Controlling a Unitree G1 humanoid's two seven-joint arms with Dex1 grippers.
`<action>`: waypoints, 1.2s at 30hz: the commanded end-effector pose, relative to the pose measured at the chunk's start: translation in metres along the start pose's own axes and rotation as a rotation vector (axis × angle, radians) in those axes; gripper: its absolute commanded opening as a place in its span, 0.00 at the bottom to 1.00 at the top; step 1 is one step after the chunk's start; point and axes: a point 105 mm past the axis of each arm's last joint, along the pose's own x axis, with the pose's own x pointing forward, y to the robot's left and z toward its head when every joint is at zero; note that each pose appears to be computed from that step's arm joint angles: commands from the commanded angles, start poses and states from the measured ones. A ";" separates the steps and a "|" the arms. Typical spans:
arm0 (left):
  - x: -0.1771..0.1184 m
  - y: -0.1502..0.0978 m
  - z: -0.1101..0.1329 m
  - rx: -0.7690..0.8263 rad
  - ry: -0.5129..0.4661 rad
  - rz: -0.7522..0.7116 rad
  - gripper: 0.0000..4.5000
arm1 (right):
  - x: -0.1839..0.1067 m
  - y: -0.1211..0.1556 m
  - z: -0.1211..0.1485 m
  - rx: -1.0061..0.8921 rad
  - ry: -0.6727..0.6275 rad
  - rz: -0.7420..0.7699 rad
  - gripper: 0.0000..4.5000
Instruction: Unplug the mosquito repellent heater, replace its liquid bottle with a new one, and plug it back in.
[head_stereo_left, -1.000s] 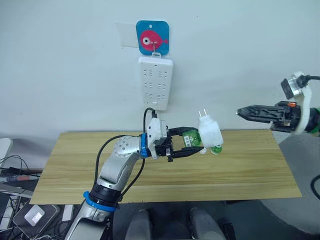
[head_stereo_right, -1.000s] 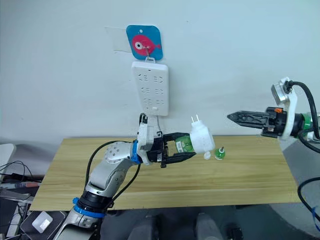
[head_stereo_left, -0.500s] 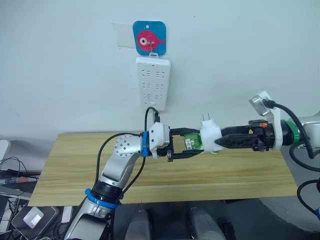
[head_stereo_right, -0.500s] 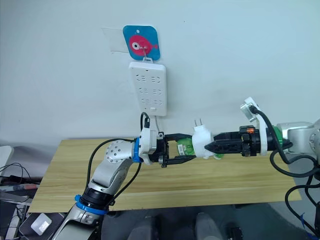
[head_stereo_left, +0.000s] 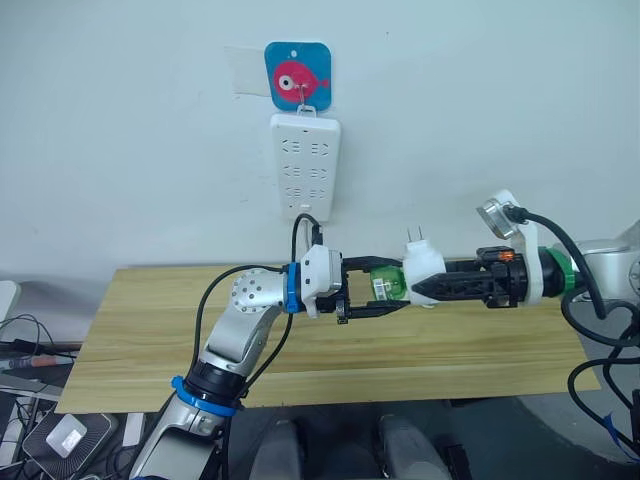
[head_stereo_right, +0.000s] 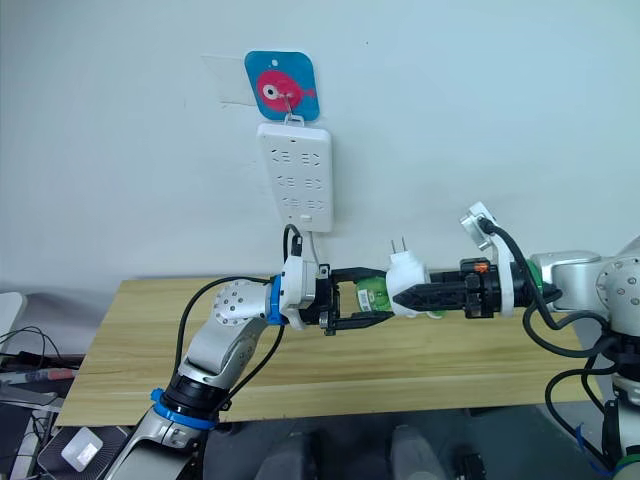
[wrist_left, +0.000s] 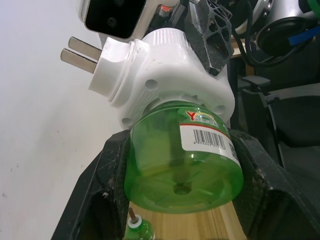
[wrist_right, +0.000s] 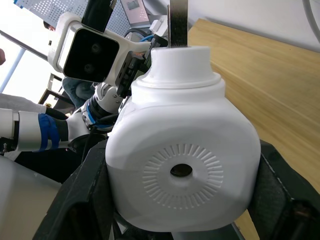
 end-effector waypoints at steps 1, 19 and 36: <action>0.004 -0.002 0.011 0.052 -0.023 -0.014 0.50 | -0.007 0.007 0.009 -0.008 -0.046 0.028 0.66; -0.011 0.016 -0.016 0.238 0.326 0.082 1.00 | 0.006 -0.038 -0.001 0.051 -0.108 -0.337 0.66; 0.013 0.014 -0.031 0.533 0.470 0.120 1.00 | 0.020 -0.030 0.000 0.116 -0.151 -0.363 0.66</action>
